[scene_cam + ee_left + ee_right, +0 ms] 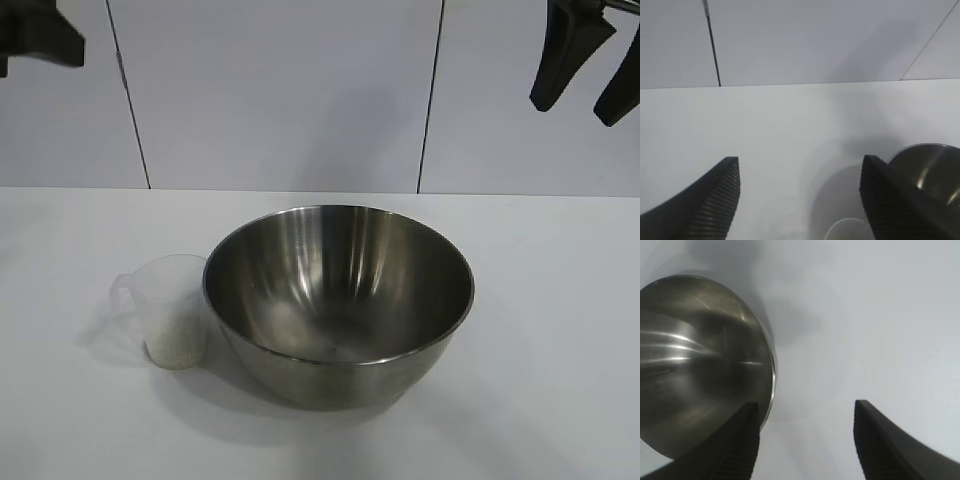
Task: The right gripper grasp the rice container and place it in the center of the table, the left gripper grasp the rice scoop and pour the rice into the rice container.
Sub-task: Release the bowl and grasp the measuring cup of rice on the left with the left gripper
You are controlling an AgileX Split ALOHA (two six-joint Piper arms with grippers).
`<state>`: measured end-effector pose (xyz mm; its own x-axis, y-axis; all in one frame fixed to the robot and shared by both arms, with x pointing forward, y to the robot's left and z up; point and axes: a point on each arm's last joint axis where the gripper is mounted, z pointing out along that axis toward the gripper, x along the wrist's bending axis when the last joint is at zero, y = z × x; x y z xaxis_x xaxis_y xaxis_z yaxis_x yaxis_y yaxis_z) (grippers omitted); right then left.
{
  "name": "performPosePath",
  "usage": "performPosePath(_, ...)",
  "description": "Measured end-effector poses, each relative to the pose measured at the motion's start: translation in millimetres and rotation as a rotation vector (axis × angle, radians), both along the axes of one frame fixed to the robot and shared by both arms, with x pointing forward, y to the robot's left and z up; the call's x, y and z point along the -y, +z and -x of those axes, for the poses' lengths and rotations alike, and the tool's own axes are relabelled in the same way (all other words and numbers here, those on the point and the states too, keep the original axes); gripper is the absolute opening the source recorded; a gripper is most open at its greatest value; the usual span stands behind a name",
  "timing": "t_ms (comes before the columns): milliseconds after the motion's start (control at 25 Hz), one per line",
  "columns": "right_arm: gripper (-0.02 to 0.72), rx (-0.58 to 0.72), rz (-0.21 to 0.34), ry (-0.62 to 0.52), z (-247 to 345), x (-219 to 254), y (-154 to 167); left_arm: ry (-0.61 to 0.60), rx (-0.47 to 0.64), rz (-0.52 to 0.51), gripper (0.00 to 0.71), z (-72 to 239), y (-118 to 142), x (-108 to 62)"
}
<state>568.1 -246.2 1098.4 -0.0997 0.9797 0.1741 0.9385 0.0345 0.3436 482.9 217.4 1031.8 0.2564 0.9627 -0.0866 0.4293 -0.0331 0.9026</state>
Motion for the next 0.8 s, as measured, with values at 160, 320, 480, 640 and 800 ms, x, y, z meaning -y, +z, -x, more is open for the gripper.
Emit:
performPosePath(160, 0.391, 0.006, -0.001, -0.001, -0.5, 0.0, 0.2, 0.007, 0.062, -0.014, 0.497, 25.6, -35.0, 2.5)
performPosePath(320, 0.391, 0.008, -0.001, -0.001, -0.7, 0.0, 0.3, -0.004, 0.145, -0.043, 0.497, 48.8, -57.8, -2.3)
performPosePath(480, 0.391, 0.010, -0.001, -0.002, -0.9, 0.0, 0.3, -0.127, 0.189, -0.142, 0.497, 69.2, -75.8, -4.2)
performPosePath(640, 0.391, 0.011, -0.001, -0.002, -0.9, 0.0, 0.3, -0.246, 0.213, -0.207, 0.497, 77.4, -81.1, 0.2)
performPosePath(800, 0.391, 0.011, -0.001, -0.002, -0.9, 0.0, 0.3, -0.209, 0.185, -0.133, 0.497, 76.0, -83.1, 0.5)
